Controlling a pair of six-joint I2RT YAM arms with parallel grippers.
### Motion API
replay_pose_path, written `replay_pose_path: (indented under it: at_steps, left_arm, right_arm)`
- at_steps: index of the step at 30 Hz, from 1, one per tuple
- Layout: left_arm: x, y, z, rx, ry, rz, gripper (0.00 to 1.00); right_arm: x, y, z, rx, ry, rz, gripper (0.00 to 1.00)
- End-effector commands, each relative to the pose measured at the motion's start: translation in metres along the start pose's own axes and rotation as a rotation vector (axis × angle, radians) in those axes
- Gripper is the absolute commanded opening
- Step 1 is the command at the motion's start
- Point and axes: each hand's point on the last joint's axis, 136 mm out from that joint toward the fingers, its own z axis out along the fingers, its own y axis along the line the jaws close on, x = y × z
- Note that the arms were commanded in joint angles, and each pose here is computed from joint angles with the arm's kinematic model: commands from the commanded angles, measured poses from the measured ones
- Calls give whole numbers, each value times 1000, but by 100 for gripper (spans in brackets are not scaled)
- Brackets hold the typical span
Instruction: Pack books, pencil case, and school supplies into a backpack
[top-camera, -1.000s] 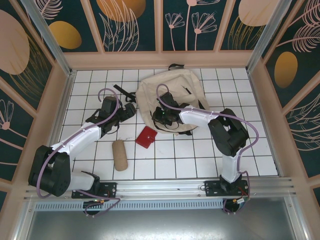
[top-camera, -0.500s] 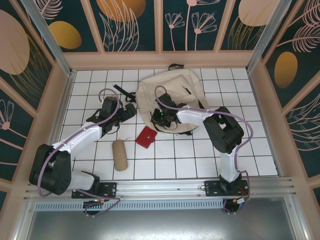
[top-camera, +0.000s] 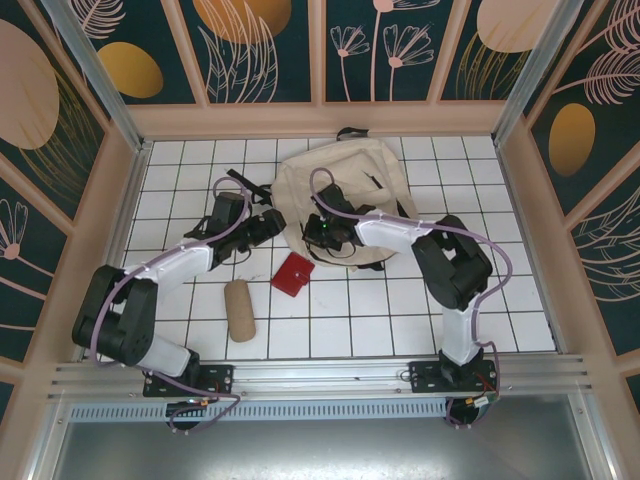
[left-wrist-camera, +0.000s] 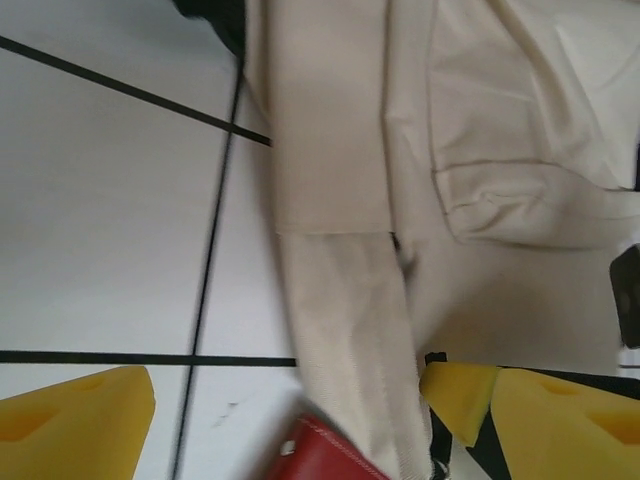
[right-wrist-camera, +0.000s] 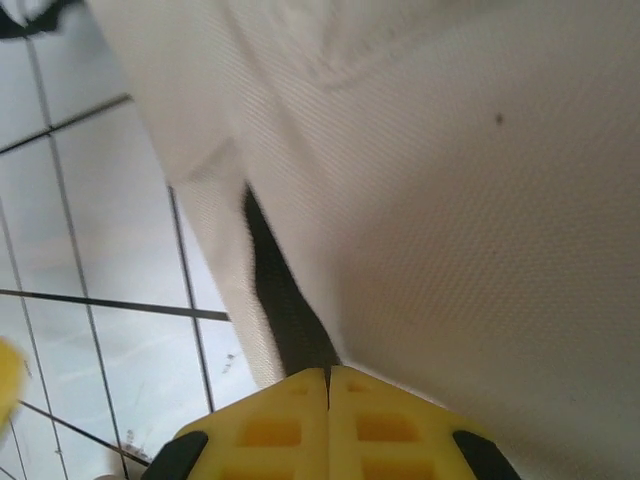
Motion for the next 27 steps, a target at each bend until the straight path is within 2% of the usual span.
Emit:
replay_pose_path:
  at_steps: [1, 5, 10, 16, 23, 27]
  left_arm:
    - [0, -35, 9, 178, 48, -37, 84]
    - [-2, -50, 22, 231, 71, -57, 81]
    - [7, -56, 42, 216, 117, -88, 75]
    - [26, -25, 74, 69, 170, -146, 61]
    - [29, -25, 86, 4, 181, -101, 42]
    - [31, -23, 88, -2, 185, -103, 26]
  right_arm:
    - [-18, 20, -35, -28, -108, -43, 0]
    - [-17, 12, -38, -4, -118, -20, 0]
    - [-7, 2, -33, 2, -97, 2, 0]
    - [6, -1, -33, 13, -94, 5, 0]
    - [22, -5, -30, 21, -74, 23, 0]
    - [22, -7, -31, 40, -84, 21, 0]
